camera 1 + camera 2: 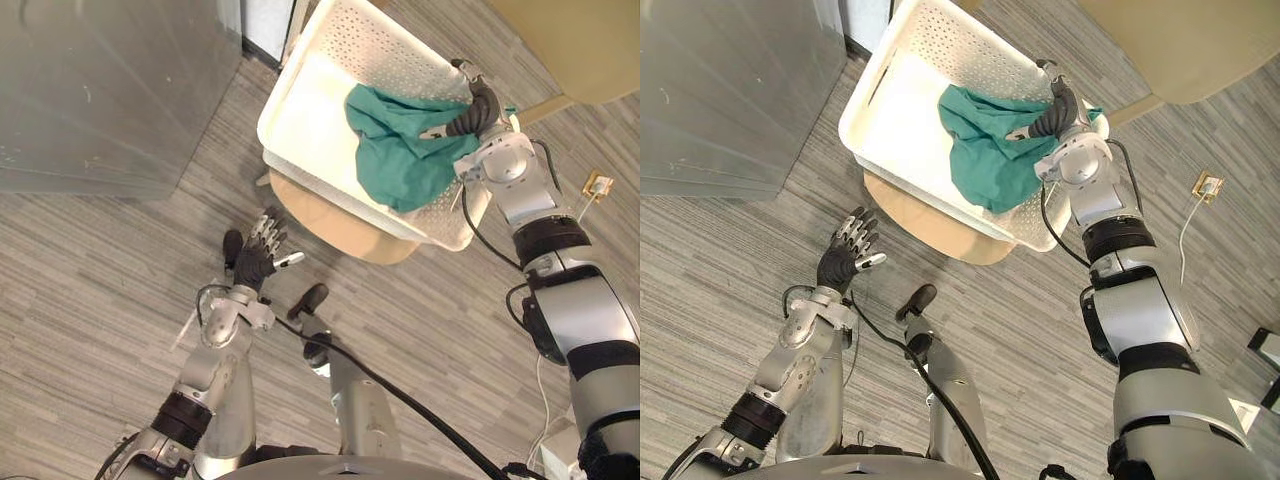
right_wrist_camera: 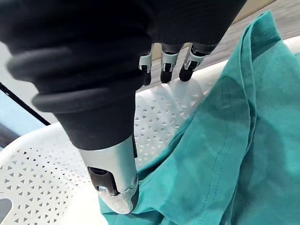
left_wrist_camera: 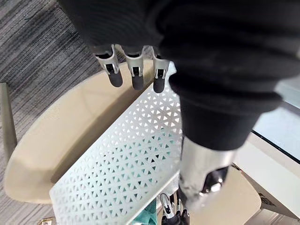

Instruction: Pick up the laundry basket with both hands and put the clothes into the washing machine.

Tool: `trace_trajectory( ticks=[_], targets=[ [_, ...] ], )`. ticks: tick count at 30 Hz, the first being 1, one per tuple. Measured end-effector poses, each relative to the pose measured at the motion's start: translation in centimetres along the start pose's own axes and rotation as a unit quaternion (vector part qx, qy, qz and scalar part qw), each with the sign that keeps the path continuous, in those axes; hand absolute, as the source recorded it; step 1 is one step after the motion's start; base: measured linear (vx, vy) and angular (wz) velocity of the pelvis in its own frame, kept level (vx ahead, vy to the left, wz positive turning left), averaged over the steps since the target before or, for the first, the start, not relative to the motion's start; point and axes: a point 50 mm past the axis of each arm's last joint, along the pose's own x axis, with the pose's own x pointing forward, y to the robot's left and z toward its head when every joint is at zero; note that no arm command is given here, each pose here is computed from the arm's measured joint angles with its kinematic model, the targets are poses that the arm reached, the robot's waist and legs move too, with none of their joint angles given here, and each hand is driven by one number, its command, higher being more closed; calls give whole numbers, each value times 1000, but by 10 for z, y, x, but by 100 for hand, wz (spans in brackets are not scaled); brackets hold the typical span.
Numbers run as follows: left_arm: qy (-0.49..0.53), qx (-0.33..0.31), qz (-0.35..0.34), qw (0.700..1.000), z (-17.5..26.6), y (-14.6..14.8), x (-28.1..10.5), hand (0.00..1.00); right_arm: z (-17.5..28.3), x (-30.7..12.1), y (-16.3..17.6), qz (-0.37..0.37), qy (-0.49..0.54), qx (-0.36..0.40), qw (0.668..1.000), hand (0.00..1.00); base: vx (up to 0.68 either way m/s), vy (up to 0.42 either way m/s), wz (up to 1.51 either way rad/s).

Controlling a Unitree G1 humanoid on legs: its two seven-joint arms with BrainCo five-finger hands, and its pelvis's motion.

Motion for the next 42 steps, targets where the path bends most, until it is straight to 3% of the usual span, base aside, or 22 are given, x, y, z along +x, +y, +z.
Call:
trace_trajectory(
  ticks=[9,16,21,32,42],
  targets=[
    [-7,-6,3,1000,2,-1,2,0,2,-9,0,-28,-10,30,999,0,57,3,-4],
    [-20,-8,23,1000,8,4,6,0,13,-27,-23,-178,-33,74,981,0,67,37,-6],
    [-22,-7,27,999,10,6,6,0,15,-46,-23,-224,-49,94,969,0,72,40,-1],
    [-30,-5,43,999,14,14,6,0,9,-59,8,-181,-39,97,978,0,77,48,1],
    [-19,13,44,999,10,16,3,0,-2,-81,61,-38,-26,89,995,0,21,13,0]
  ],
)
